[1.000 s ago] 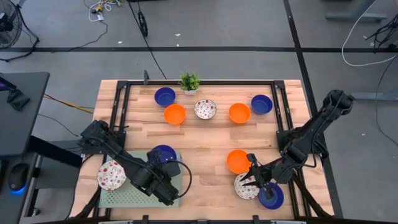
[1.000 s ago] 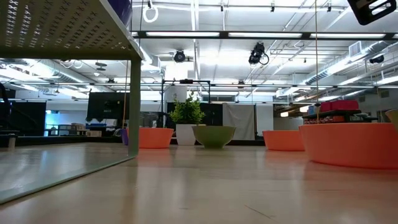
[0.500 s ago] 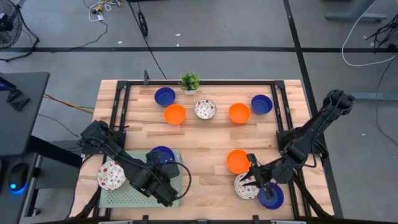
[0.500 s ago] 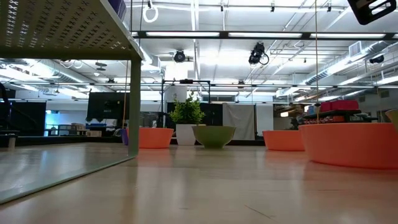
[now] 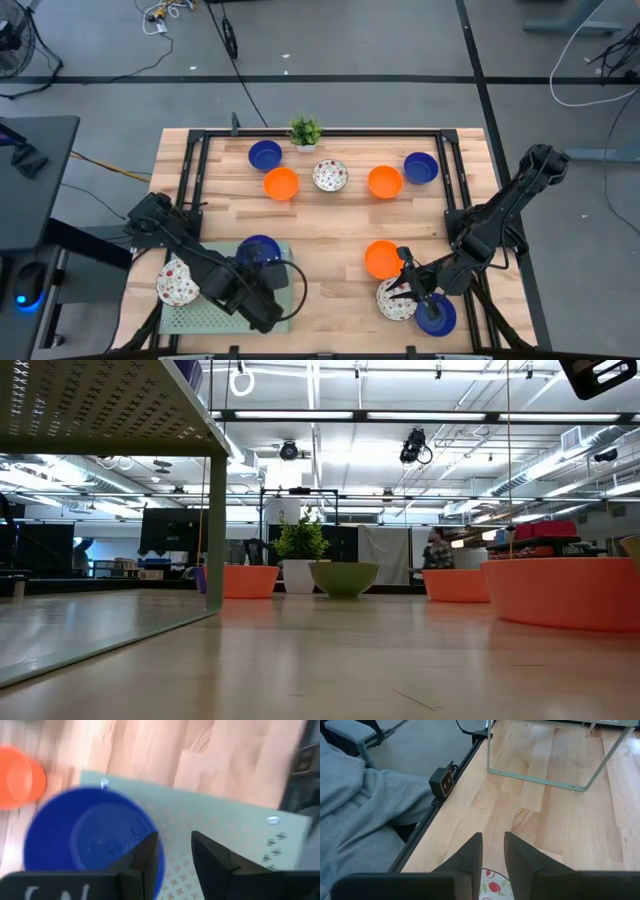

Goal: Pick & Place Mini bowls
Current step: Put the orange bowl on the shelf

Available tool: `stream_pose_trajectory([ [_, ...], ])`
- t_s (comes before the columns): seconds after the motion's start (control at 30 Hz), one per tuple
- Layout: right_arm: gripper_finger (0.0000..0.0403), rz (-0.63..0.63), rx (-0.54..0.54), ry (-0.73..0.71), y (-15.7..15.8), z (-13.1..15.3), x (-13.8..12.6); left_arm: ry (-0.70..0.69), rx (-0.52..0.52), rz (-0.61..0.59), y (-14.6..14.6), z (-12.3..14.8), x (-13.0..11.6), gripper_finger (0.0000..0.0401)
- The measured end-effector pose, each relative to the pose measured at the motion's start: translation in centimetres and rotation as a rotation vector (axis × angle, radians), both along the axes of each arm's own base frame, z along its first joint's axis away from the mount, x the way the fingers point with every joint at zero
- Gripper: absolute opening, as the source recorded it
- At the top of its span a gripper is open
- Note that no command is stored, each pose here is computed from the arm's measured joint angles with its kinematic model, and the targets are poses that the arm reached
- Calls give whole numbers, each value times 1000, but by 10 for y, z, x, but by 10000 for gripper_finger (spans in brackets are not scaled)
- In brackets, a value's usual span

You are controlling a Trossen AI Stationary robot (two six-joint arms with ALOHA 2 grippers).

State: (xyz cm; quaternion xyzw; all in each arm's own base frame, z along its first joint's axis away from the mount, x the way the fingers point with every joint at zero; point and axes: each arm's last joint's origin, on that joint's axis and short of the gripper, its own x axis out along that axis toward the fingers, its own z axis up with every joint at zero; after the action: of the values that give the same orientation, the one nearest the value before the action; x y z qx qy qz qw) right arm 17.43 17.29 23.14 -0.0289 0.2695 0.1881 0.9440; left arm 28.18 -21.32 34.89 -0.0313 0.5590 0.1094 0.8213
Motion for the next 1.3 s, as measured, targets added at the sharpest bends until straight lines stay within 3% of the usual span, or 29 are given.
stream_pose_trajectory([
  [0.2,84,2,-3,-1,0,0,0,-163,117,-111,-11,26,-10,128],
  [0.4,84,3,-4,-2,0,0,0,-262,363,-239,-20,32,-20,127],
  [0.6,84,4,-5,-4,0,0,0,-290,429,-262,-1,45,-15,126],
  [0.97,84,4,20,-26,1,3,1,-317,345,-105,108,80,11,126],
  [1.17,84,0,26,-22,1,3,1,-307,210,-54,180,47,39,126],
  [1.3,84,0,24,-21,1,3,1,-267,169,113,226,13,47,126],
])
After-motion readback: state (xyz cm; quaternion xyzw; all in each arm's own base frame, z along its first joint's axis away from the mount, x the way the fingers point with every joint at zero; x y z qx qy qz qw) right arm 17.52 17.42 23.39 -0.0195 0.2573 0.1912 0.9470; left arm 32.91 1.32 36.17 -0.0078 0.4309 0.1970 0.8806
